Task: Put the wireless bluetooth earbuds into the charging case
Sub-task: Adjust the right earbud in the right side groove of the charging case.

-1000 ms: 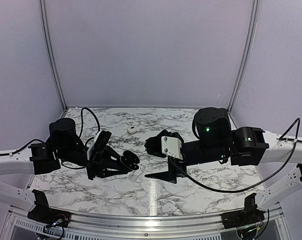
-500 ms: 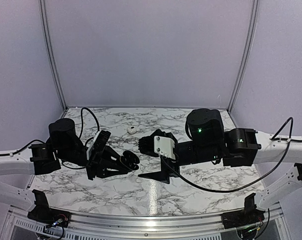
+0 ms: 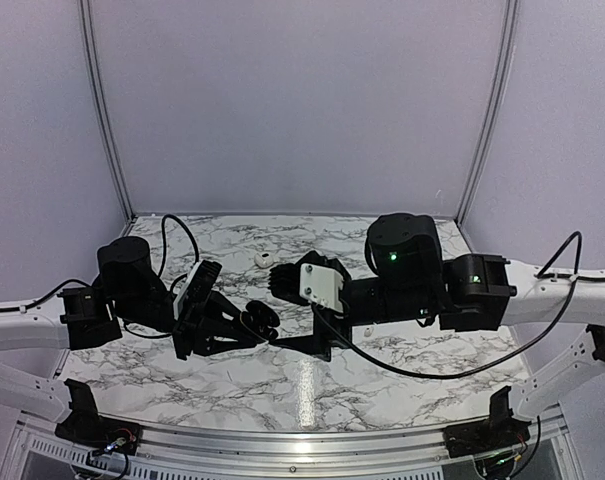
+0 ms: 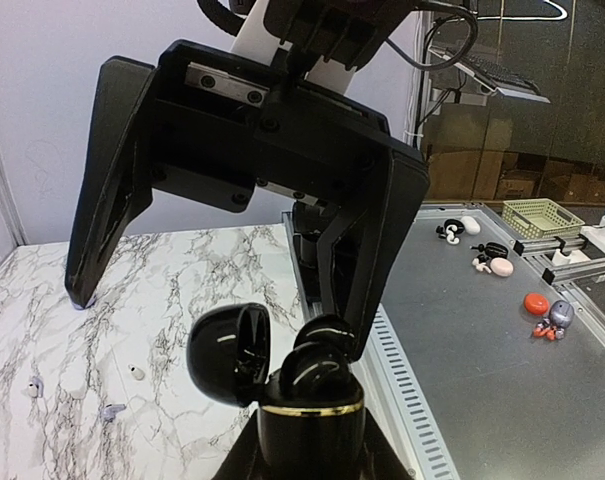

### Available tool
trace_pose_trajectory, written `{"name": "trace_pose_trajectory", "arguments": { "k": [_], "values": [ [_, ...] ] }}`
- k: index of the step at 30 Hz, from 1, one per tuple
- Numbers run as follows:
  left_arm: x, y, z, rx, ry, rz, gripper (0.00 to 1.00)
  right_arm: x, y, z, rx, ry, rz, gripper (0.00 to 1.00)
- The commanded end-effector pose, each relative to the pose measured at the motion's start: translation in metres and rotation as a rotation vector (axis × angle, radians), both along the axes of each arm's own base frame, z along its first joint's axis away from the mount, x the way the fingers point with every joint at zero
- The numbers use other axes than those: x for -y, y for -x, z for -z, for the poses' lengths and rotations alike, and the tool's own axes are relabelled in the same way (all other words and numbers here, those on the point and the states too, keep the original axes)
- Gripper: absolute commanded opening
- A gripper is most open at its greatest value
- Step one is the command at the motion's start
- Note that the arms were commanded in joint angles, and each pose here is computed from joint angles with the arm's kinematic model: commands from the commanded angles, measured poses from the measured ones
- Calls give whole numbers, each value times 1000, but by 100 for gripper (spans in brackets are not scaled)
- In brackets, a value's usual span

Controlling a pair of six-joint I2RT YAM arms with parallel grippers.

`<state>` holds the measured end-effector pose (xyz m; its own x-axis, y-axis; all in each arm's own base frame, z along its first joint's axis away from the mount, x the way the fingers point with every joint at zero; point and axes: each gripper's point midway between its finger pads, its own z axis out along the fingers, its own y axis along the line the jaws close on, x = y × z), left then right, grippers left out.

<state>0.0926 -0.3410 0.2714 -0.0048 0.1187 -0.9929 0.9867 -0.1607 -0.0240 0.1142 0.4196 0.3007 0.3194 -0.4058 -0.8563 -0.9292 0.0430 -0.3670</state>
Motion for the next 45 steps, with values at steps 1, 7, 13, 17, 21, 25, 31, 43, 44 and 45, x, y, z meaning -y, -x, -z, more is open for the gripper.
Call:
{"name": "trace_pose_trajectory", "arguments": {
  "k": [1, 7, 13, 17, 21, 25, 31, 43, 44, 45],
  "values": [
    [0, 0, -3, 16, 22, 4, 0, -4, -9, -25, 16, -62, 38, 91],
    [0, 0, 0, 17, 18, 6, 0, -6, -14, -23, 16, -62, 57, 91],
    [0, 0, 1, 21, 16, 3, 0, -7, -15, -27, 12, -72, 67, 91],
    [0, -1, 2, 23, 15, -1, 0, -6, -19, -31, 17, -86, 85, 91],
    [0, -2, 2, 26, 14, -4, 0, -6, -20, -34, 16, -101, 94, 91],
    [1, -2, 3, 24, 10, -4, 0, -6, -21, -37, 15, -112, 102, 91],
    [2, -3, 4, 26, 9, -3, 0, -9, -23, -38, 7, -119, 109, 91],
    [0, 1, 1, 34, 17, 11, 0, -14, -21, -40, -31, -138, 84, 91],
    [0, 1, 2, 32, 16, 11, 0, -13, -23, -40, -37, -138, 84, 91],
    [0, 1, 2, 33, 17, 12, 0, -13, -24, -41, -44, -143, 86, 91]
  ]
}}
